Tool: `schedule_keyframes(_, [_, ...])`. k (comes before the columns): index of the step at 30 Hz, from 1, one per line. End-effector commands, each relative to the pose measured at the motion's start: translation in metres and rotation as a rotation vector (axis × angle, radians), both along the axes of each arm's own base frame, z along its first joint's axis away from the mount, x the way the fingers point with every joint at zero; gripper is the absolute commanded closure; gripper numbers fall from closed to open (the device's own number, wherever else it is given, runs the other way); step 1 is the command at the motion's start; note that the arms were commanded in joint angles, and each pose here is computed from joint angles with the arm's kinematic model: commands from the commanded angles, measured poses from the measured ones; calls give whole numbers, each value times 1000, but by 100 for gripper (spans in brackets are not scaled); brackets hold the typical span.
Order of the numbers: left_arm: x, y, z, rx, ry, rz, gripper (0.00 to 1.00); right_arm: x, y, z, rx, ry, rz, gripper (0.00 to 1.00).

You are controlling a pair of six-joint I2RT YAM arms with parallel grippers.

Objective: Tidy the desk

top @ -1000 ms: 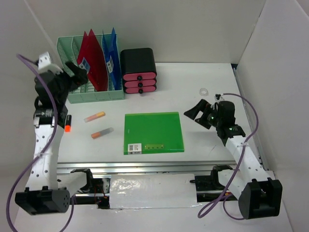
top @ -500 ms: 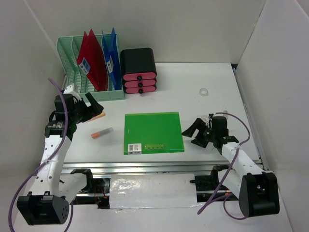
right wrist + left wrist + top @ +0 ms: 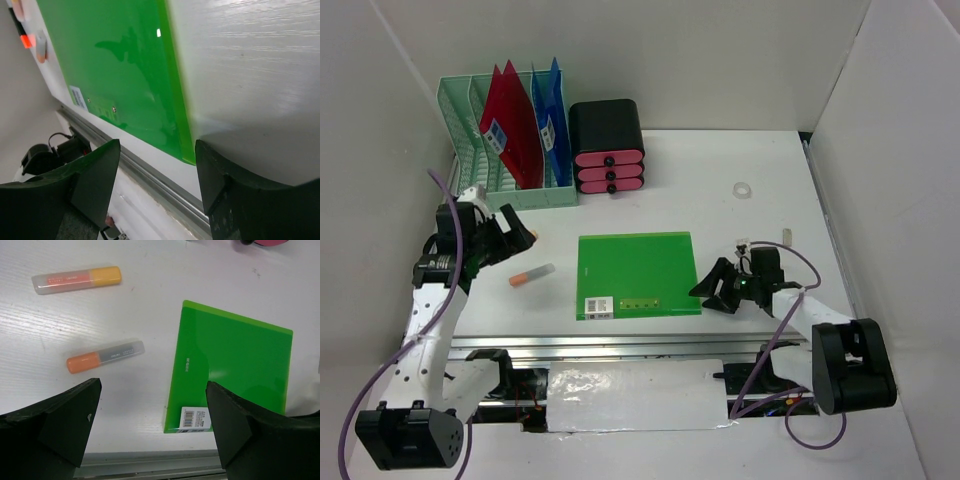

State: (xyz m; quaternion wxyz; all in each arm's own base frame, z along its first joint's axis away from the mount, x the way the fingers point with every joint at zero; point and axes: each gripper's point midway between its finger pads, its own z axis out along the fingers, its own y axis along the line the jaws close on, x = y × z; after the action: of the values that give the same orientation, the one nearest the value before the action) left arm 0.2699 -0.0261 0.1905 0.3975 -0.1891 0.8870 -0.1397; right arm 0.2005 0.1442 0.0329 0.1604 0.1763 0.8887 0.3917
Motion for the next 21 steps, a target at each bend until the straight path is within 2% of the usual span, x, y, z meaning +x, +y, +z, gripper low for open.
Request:
schedule_keyframes(1, [0,-13,16,-8,-95,-96,1,6,12,13,57,-110,77,31])
schedule_keyframes(8, [-1,-25,17,-41,-111,-173,0,10,20,20,110,-142,122,34])
schedule_keyframes(17, [-1,-28,15,-49,-110,-188,1,2,34,14,198,-92,168,44])
schedule_keyframes(21, [-2,-31,14,-60,-105,-202,1,0,40,10,217,-81,172,45])
